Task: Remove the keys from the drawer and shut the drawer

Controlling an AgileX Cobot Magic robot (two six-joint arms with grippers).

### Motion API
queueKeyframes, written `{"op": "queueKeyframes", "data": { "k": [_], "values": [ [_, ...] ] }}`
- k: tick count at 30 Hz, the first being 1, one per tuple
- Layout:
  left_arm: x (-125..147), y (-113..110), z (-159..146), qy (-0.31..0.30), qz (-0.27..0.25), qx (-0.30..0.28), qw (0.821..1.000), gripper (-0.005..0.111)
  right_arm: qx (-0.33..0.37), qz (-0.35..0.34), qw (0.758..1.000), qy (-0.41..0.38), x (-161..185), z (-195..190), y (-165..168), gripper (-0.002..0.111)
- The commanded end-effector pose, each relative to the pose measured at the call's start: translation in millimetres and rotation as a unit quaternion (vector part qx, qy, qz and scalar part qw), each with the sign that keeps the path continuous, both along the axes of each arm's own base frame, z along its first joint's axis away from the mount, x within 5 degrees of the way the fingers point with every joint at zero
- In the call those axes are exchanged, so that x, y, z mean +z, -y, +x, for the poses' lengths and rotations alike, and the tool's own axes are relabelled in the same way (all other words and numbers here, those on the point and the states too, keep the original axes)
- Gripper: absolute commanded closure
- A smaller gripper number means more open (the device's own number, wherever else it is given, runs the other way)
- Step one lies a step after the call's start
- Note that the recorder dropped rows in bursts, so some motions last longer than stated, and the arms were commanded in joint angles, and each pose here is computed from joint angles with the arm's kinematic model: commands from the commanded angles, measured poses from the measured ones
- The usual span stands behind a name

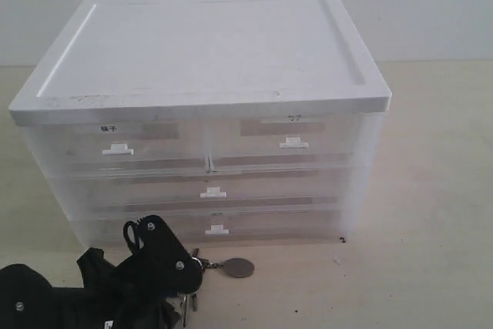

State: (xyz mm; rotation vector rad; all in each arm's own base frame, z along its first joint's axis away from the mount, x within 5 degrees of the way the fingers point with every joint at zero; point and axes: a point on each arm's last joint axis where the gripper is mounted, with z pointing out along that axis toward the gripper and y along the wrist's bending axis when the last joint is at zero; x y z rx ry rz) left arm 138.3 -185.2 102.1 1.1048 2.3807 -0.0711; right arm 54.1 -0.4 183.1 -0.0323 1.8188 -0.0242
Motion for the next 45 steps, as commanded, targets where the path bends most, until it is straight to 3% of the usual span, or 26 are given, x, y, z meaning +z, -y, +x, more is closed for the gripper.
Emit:
{"op": "queueKeyframes", "data": {
  "k": [1, 13, 18, 23, 29, 38, 42, 45],
  "values": [
    [-5.0, 14.8, 8.9, -0.003, -0.002, 0.002, 1.0, 0.102, -0.001, 0.001, 1.0, 0.004, 0.5, -0.3, 0.1, 0.108],
    [-22.0, 23.8, 36.5, 0.039, 0.045, 0.024, 0.998, 0.102, -0.001, 0.001, 1.0, 0.004, 0.5, -0.3, 0.1, 0.108],
    [-25.0, 26.7, 40.7, 0.021, 0.039, 0.016, 0.999, 0.102, -0.001, 0.001, 1.0, 0.004, 0.5, -0.3, 0.1, 0.108],
    [-21.1, 33.6, 30.5, -0.026, 0.01, -0.03, 0.999, 0.102, -0.001, 0.001, 1.0, 0.004, 0.5, -0.3, 0.1, 0.108],
    [-2.0, 32.1, 13.7, -0.012, -0.012, -0.052, 0.998, 0.102, -0.001, 0.001, 1.0, 0.004, 0.5, -0.3, 0.1, 0.108],
    [67.2, 18.3, -22.8, 0.081, -0.113, -0.086, 0.987, 0.102, -0.001, 0.001, 1.0, 0.004, 0.5, -0.3, 0.1, 0.108],
    [117.2, -13.0, -38.9, 0.133, -0.225, -0.08, 0.962, 0.102, -0.001, 0.001, 1.0, 0.004, 0.5, -0.3, 0.1, 0.108],
    [142.8, -48.5, -54.7, 0.177, -0.305, -0.077, 0.932, 0.102, -0.001, 0.001, 1.0, 0.004, 0.5, -0.3, 0.1, 0.108]
  ]
}}
